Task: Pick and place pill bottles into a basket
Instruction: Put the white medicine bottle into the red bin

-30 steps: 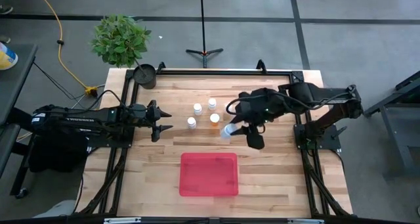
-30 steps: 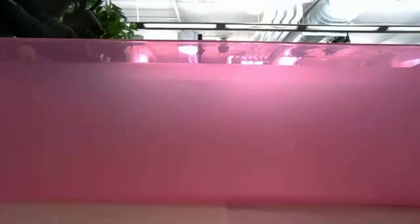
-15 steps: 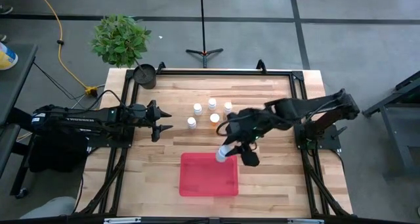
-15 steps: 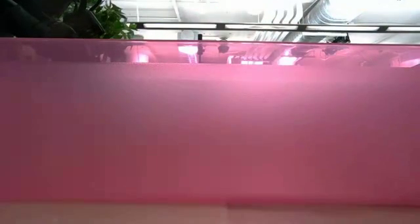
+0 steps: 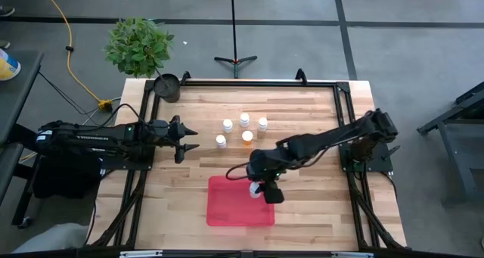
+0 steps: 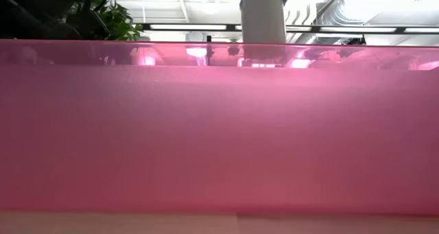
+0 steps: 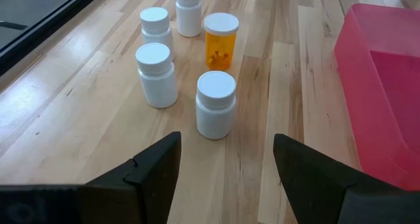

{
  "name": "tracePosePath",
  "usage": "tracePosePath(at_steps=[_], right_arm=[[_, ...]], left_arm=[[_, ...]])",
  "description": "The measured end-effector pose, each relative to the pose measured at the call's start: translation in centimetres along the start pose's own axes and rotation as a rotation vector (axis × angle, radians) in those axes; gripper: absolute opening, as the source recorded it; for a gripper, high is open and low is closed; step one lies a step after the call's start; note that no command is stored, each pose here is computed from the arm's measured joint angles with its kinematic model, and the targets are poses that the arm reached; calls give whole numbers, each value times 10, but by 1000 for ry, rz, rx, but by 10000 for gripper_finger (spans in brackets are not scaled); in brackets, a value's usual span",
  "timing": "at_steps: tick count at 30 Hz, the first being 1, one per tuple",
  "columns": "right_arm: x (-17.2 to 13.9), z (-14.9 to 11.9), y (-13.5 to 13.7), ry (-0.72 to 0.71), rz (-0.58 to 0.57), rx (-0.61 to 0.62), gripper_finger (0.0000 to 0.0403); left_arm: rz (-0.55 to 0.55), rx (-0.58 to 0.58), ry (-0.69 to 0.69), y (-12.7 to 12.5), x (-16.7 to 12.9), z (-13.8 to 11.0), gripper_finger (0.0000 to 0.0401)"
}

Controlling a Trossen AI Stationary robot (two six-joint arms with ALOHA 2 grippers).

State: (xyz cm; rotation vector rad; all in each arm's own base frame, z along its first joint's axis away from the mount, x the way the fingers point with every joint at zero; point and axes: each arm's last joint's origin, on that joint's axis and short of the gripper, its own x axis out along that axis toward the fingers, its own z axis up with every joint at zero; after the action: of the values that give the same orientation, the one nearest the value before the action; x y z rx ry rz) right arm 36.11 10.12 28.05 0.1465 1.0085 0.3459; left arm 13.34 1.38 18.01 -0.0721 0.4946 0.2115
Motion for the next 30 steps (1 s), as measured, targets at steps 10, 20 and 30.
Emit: tracePosePath(at_steps=[10,20,30], right_arm=[[45,-9,-16,97,-143,14,139],[64,-16,-10,128,-259,28,139],[66,-19,2,129,-287,12,139]], left_arm=[[0,0,2,0,0,0,275],[0,0,2,0,0,0,276],[0,-4,3,0,0,0,275]])
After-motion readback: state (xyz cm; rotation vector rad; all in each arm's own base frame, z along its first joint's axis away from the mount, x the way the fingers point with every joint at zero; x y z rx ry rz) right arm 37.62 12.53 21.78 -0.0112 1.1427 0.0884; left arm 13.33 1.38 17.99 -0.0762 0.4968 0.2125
